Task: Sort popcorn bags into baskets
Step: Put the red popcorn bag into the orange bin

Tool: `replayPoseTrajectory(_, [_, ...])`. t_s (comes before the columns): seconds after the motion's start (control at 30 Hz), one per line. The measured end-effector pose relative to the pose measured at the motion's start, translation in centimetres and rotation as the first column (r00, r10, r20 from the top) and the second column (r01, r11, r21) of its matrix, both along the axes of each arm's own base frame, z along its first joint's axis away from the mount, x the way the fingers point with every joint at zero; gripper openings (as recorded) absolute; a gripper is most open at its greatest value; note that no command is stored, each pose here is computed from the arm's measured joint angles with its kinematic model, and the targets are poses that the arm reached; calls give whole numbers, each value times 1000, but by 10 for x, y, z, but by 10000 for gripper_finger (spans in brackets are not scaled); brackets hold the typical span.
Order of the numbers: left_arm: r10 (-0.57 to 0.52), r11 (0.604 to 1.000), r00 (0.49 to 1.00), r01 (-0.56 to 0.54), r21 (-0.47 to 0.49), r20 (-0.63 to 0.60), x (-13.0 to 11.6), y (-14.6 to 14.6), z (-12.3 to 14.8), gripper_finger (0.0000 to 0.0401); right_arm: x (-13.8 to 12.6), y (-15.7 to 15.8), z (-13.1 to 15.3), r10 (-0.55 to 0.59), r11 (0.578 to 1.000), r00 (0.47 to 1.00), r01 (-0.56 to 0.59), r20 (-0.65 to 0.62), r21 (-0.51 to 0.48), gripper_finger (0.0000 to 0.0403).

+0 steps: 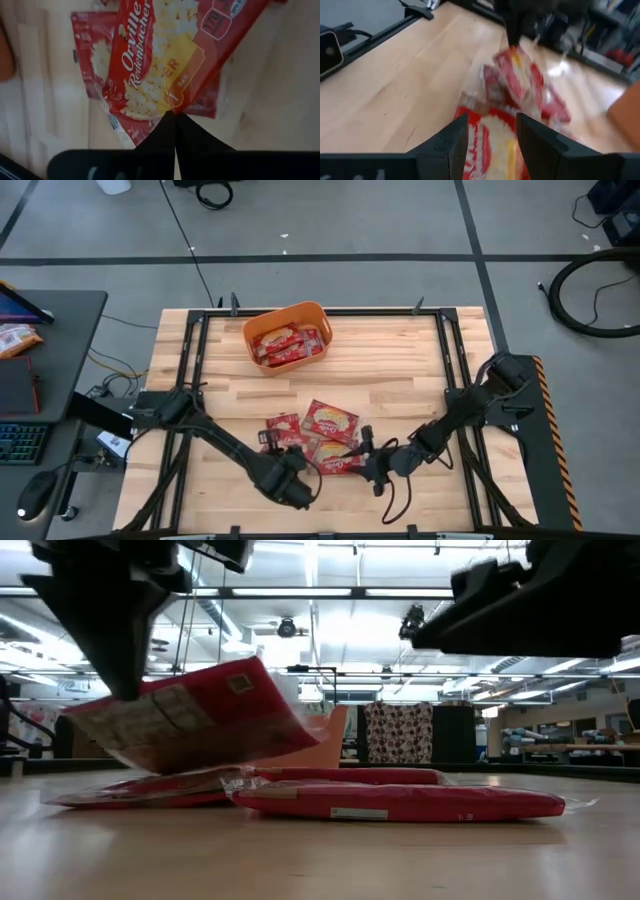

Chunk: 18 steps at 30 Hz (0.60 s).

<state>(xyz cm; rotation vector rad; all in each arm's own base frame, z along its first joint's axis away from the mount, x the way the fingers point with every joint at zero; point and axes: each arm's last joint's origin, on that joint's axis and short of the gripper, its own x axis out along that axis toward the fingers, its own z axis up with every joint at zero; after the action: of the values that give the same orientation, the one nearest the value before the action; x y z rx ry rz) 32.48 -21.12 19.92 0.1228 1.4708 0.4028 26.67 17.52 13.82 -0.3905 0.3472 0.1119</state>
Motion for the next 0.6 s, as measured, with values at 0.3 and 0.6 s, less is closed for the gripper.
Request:
replayPoseTrajectory(0.3, [30, 999, 998, -28, -32, 61, 13, 9, -1, 0, 27, 11, -13, 53, 962, 998, -42, 35, -271, 169])
replayPoseTrajectory(0.6, [42, 998, 994, -36, -56, 103, 19, 10, -1, 0, 66, 3, -18, 35, 911, 999, -16, 38, -412, 169])
